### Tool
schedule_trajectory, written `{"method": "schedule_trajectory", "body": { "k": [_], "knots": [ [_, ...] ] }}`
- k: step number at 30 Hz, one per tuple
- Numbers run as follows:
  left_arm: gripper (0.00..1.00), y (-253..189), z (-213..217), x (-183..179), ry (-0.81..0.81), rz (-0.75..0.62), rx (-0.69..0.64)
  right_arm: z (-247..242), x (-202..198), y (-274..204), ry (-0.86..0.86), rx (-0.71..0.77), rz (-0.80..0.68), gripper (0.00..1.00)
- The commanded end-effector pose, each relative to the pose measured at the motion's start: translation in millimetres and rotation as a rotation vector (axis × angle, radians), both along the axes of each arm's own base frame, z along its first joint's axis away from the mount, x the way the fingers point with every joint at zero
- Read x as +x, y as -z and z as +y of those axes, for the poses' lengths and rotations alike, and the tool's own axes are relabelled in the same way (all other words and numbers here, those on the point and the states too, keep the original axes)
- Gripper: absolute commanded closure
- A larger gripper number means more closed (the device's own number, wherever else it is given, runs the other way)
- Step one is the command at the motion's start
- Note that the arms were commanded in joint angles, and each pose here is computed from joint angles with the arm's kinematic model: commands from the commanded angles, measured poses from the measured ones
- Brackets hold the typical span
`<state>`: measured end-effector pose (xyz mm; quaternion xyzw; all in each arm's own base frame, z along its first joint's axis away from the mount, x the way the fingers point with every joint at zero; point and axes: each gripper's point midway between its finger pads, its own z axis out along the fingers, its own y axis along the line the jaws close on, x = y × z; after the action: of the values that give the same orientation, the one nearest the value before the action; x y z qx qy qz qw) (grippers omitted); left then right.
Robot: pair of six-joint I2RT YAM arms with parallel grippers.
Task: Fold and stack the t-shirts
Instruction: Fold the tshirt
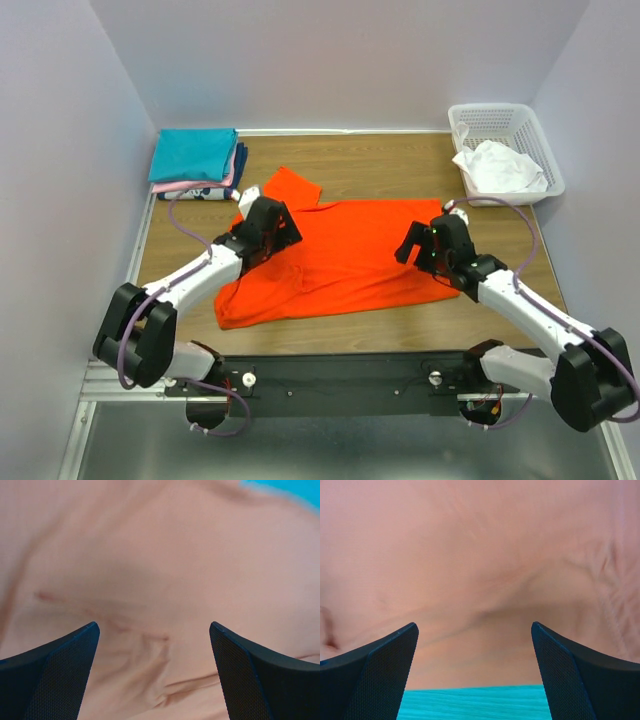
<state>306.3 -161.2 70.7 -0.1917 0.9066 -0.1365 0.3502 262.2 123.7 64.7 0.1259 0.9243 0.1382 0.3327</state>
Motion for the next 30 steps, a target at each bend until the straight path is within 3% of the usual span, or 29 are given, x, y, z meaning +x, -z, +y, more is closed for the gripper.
{"method": "schedule_trajectory", "body": {
  "k": [1, 7, 9, 10, 11, 12, 14, 15, 16, 18, 21, 28, 30],
  "knots": [
    [0.02, -67, 19, 52, -0.062, -0.168, 0.067, -12, 26, -62, 0.102, -0.021, -0.159, 0.0],
    [0.02, -122, 35, 138, -0.047, -0.3, 0.115, -20, 46, -82, 0.158, -0.064, -0.212, 0.0],
    [0.02, -92, 36, 162, -0.035, -0.211, 0.164, -22, 47, -80, 0.171, -0.069, -0.205, 0.0],
    [0.02, -115, 36, 186, -0.038, -0.255, 0.159, -21, 47, -78, 0.171, -0.072, -0.199, 0.0],
    [0.02, -83, 34, 197, 0.012, -0.177, 0.211, -21, 47, -74, 0.164, -0.077, -0.189, 0.0],
    [0.02, -106, 29, 220, 0.025, -0.227, 0.198, -22, 46, -72, 0.162, -0.088, -0.183, 0.0],
    [0.02, -68, 29, 237, 0.044, -0.132, 0.26, -26, 47, -66, 0.169, -0.109, -0.174, 0.0],
    [0.02, -88, 30, 257, 0.022, -0.181, 0.283, -28, 46, -64, 0.173, -0.117, -0.169, 0.0],
    [0.02, -59, 30, 266, 0.034, -0.125, 0.308, -30, 45, -61, 0.178, -0.124, -0.164, 0.0],
    [0.02, -44, 27, 271, 0.075, -0.076, 0.325, -32, 45, -58, 0.178, -0.136, -0.158, 0.0],
    [0.02, -35, 22, 295, 0.081, -0.09, 0.339, -35, 43, -51, 0.181, -0.155, -0.141, 0.0],
    [0.02, 13, 29, 309, 0.05, -0.034, 0.398, -36, 35, -36, 0.159, -0.172, -0.106, 0.0],
    [0.1, 25, 27, 309, 0.058, -0.02, 0.392, -35, 34, -35, 0.15, -0.172, -0.101, 0.0]
  ]
}}
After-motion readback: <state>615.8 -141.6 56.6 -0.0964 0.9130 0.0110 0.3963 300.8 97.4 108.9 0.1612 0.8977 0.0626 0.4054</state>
